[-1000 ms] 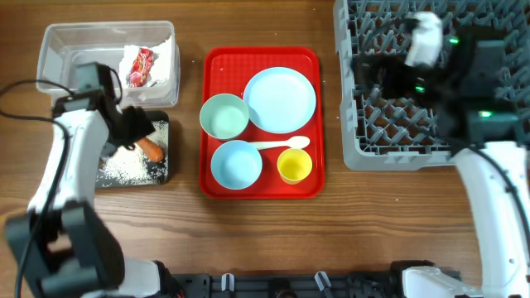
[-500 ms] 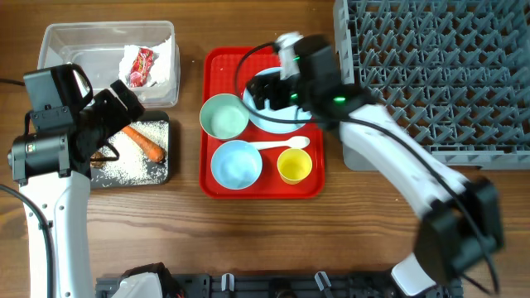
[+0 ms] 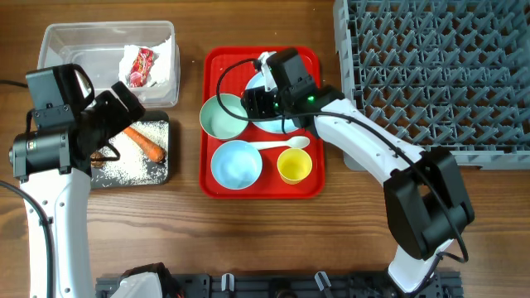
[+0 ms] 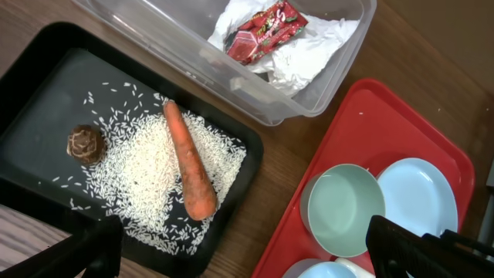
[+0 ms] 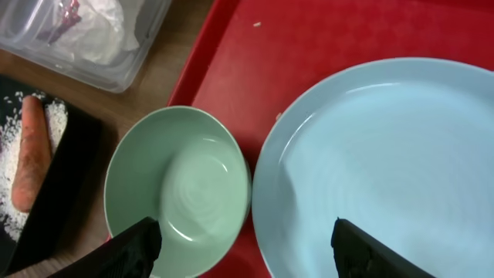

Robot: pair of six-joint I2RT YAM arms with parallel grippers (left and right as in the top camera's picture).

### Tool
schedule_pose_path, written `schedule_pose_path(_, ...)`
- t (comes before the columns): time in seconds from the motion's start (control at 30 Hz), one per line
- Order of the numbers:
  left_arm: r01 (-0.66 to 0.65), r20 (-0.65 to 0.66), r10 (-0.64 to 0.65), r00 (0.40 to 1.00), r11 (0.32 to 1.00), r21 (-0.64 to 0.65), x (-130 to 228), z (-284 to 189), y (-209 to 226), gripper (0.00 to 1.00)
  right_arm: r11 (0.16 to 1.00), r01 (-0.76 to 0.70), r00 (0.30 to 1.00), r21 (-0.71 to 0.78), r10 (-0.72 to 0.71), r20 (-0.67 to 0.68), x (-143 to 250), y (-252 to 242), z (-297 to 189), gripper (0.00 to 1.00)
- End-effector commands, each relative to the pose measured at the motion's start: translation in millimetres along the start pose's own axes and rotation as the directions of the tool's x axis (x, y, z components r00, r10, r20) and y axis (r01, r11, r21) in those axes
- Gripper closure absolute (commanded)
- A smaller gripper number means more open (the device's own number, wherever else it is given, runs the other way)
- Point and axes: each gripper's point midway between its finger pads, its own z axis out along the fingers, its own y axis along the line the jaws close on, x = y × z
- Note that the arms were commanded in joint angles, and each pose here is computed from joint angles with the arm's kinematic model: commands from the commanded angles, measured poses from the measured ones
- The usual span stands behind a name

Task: Sort waste into correct bins and load items into the dishwasher rack
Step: 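Reach the right gripper to the green bowl and grasp its rim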

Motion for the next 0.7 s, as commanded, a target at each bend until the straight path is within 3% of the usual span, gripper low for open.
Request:
schedule_pose_path(0.0, 0.009, -0.005, -0.009, 1.000, 1.000, 0.015, -1, 0, -3, 0.00, 0.999, -0.035, 0.999, 0.002, 0.035, -0.028, -3, 12, 6, 0.26)
schedule_pose_path(0.1, 0.009, -0.005, -0.009, 1.000, 1.000, 0.015, -1, 0, -3, 0.00, 0.997, -0.077, 0.994, 0.014, 0.078, -0.071, 4, 25, 15, 0.26)
schedule_pose_path(0.3, 0.010, -0.016, -0.010, 1.000, 1.000, 0.009, 2, 0, -2, 0.00, 0.959, -0.256, 0.949, 0.119, 0.273, -0.157, 39, 10, 43, 0.45)
schedule_pose_path(0.4, 0.011, -0.025, -0.011, 1.000, 1.000, 0.005, 4, 0, -1, 0.00, 0.944, -0.301, 0.932, 0.135, 0.322, -0.168, 42, 3, 44, 0.46)
schedule_pose_path(0.67, 0.011, -0.028, -0.011, 1.000, 1.000, 0.004, 5, 0, -1, 0.00, 0.950, -0.288, 0.937, 0.122, 0.306, -0.168, 44, 8, 51, 0.63)
